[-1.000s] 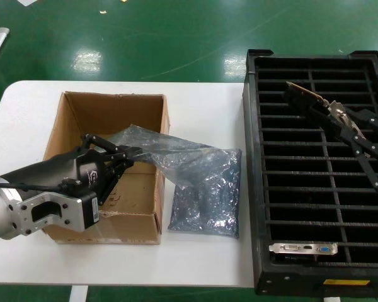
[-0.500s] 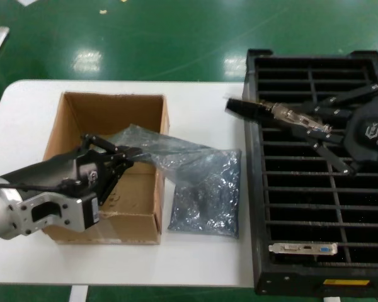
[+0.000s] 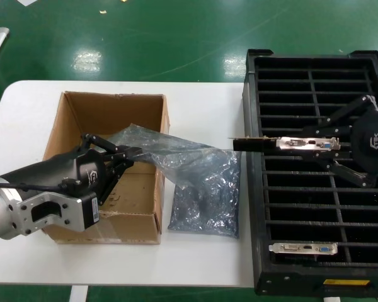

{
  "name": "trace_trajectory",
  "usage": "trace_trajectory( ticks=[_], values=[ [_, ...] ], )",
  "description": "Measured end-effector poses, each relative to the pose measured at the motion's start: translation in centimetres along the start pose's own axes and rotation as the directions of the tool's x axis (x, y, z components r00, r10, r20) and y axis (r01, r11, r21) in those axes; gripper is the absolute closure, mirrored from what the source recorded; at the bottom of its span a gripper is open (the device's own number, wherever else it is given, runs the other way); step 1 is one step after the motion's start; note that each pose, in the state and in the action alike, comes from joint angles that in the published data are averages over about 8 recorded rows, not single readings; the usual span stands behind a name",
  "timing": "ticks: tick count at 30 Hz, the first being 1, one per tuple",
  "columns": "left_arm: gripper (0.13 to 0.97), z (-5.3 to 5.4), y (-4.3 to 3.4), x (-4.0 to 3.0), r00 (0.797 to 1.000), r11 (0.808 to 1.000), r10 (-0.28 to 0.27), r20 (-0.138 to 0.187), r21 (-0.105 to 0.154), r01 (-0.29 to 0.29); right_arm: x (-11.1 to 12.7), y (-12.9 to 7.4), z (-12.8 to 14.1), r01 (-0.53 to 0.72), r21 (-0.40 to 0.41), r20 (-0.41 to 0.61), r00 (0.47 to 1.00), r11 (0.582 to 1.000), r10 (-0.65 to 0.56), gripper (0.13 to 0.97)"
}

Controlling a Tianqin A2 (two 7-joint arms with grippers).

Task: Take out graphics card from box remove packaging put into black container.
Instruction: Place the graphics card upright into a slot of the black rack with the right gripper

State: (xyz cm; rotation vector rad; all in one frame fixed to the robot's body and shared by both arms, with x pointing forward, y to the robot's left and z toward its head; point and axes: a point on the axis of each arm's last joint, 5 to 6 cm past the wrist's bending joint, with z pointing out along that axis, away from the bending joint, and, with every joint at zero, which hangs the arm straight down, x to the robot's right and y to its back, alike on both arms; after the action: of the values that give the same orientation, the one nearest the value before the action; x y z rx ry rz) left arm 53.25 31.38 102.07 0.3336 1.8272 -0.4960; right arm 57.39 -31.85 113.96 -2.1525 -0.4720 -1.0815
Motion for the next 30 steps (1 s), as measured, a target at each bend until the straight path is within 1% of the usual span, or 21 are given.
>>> trace_trajectory(
  ticks=[12, 16, 19, 24, 30],
  values=[
    [0.959, 0.0, 0.00, 0.00, 1.000, 1.000, 0.000, 0.000, 0.000, 0.000, 0.1, 0.1, -0.1, 0.008, -0.004, 0.001, 1.000, 1.000, -0.008, 0.908],
    [0.959, 0.0, 0.00, 0.00, 1.000, 1.000, 0.000, 0.000, 0.000, 0.000, 0.4, -0.1, 0.3, 0.004, -0.010, 0.013, 1.000, 1.000, -0.004, 0.908],
    [0.959, 0.0, 0.00, 0.00, 1.000, 1.000, 0.000, 0.000, 0.000, 0.000, 1.0, -0.5, 0.9, -0.005, -0.016, 0.042, 0.999, 1.000, 0.006, 0.908],
    [0.959, 0.0, 0.00, 0.00, 1.000, 1.000, 0.000, 0.000, 0.000, 0.000, 2.6, -1.7, 2.2, -0.037, -0.036, 0.126, 0.991, 0.999, 0.041, 0.908],
    [0.959, 0.0, 0.00, 0.00, 1.000, 1.000, 0.000, 0.000, 0.000, 0.000, 4.2, -2.3, 3.0, -0.088, -0.107, 0.216, 0.970, 0.990, 0.109, 0.908]
  ],
)
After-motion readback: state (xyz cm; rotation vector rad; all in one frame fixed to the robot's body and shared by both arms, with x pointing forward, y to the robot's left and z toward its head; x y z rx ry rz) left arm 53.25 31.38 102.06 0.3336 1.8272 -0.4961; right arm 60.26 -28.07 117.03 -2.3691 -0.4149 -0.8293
